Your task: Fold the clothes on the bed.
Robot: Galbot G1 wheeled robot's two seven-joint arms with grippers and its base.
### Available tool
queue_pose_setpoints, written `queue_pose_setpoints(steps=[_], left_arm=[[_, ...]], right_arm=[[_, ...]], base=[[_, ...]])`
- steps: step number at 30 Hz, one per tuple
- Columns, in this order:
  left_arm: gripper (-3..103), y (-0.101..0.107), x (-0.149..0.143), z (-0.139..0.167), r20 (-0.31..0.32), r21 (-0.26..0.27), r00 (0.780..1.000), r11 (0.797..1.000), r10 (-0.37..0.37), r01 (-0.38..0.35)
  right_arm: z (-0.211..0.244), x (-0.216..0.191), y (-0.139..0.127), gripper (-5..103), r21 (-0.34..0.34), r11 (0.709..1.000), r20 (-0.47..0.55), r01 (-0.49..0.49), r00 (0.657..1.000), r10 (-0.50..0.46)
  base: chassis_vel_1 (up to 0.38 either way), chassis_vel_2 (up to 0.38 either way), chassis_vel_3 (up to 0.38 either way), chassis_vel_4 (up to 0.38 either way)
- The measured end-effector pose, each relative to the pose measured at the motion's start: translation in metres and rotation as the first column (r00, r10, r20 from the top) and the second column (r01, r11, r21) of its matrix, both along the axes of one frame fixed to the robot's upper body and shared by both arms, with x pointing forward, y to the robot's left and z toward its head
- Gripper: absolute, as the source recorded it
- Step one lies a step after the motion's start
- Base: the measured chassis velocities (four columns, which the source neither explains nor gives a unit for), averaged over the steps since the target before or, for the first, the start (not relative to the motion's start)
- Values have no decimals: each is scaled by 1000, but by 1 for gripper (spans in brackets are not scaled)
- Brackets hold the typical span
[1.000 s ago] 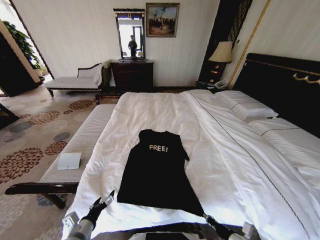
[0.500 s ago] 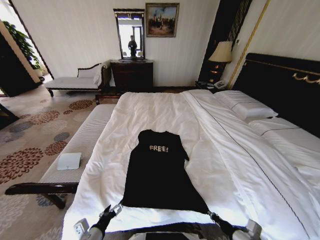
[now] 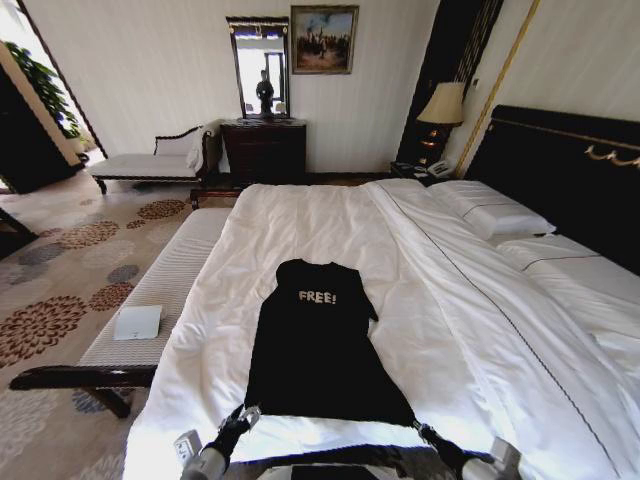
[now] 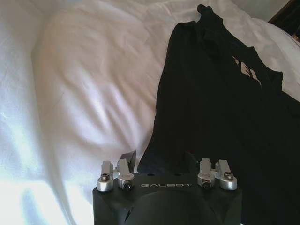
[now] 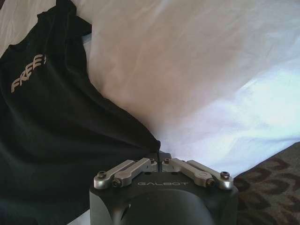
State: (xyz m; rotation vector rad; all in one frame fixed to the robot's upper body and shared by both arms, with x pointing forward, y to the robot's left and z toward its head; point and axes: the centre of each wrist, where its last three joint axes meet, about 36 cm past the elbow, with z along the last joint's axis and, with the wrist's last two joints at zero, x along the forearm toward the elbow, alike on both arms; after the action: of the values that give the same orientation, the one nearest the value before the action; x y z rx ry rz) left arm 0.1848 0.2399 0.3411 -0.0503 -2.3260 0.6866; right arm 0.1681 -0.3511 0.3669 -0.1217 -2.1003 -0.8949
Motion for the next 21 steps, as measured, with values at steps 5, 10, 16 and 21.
queue_pose_setpoints(steps=[5, 10, 16, 21], left_arm=[[43, -1, -1, 0, 2, 9, 1000, 1000, -6, 6], [28, -1, -2, 1, 4, 18, 1000, 1000, -8, 8], [6, -5, -4, 13, 41, 74, 999, 997, -30, 26], [1, -10, -1, 32, 88, 82, 995, 996, -40, 33]], right_arm=[[0, 0, 1, 0, 2, 1000, -1, 2, 1000, -2], [0, 1, 2, 0, 3, 1000, -2, 3, 1000, -3], [2, 2, 3, 0, 3, 1000, 4, 3, 1000, -3], [3, 3, 5, 0, 8, 1000, 8, 1, 1000, -1]], base=[[0, 0, 0, 0], [0, 0, 0, 0], [0, 0, 0, 0], [0, 0, 0, 0]])
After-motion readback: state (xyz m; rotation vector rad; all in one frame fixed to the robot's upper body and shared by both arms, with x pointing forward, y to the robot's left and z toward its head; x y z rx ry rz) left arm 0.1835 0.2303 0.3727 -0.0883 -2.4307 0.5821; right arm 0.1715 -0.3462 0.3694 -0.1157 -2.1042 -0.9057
